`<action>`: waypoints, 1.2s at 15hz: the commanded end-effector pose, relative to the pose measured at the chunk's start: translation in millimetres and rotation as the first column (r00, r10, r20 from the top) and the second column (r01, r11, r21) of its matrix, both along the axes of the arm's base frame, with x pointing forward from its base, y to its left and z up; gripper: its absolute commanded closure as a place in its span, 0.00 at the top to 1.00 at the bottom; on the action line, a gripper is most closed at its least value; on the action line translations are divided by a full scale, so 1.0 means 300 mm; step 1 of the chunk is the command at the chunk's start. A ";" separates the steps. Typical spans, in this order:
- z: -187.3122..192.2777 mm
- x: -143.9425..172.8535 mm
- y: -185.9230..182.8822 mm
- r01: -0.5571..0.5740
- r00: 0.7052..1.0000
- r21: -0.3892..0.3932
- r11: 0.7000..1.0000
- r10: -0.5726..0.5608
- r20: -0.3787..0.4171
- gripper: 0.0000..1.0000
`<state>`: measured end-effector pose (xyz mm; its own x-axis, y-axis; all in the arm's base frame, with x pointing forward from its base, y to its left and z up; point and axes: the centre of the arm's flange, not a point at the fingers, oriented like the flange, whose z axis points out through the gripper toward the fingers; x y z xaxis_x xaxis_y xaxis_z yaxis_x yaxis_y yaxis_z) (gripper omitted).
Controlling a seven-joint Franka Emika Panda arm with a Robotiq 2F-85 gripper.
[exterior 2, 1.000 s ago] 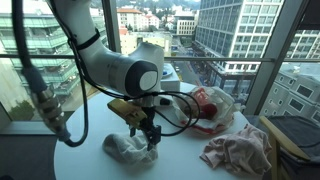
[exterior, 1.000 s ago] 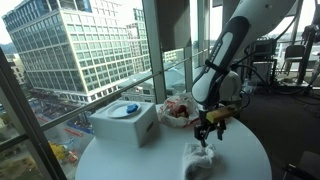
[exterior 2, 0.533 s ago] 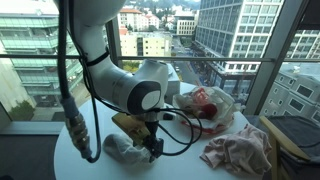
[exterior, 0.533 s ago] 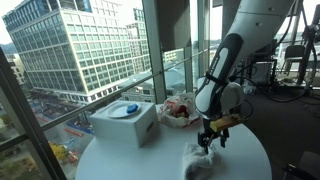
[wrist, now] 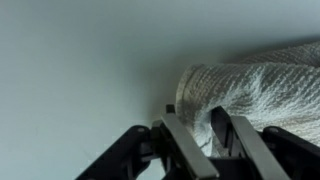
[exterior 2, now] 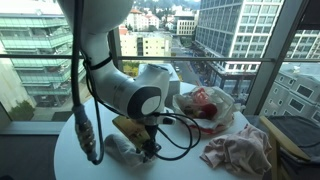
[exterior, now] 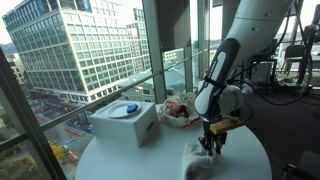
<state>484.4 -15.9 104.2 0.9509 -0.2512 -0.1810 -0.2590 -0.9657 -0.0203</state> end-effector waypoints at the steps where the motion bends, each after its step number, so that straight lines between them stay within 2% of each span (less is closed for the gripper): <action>1: 0.030 0.034 0.003 0.014 1.000 0.033 0.999 -0.014 -0.001 0.14; 3: 0.049 0.050 0.011 0.017 1.000 0.037 0.999 -0.017 -0.009 0.01; 8: 0.219 0.122 0.044 0.036 0.999 0.038 0.999 -0.036 0.009 0.01; 11: 0.339 0.205 0.120 0.001 1.000 0.054 0.999 -0.002 0.021 0.01; 15: 0.418 0.301 0.351 -0.158 0.987 0.073 0.985 0.156 0.032 0.01; 16: 0.398 0.320 0.406 -0.215 0.976 0.039 0.976 0.214 0.037 0.01; 18: 0.352 0.339 0.505 -0.303 0.953 0.029 0.952 0.302 0.032 0.01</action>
<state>564.0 100.3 227.9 0.9875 -0.0493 -0.1494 -0.0622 -0.9946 -0.0825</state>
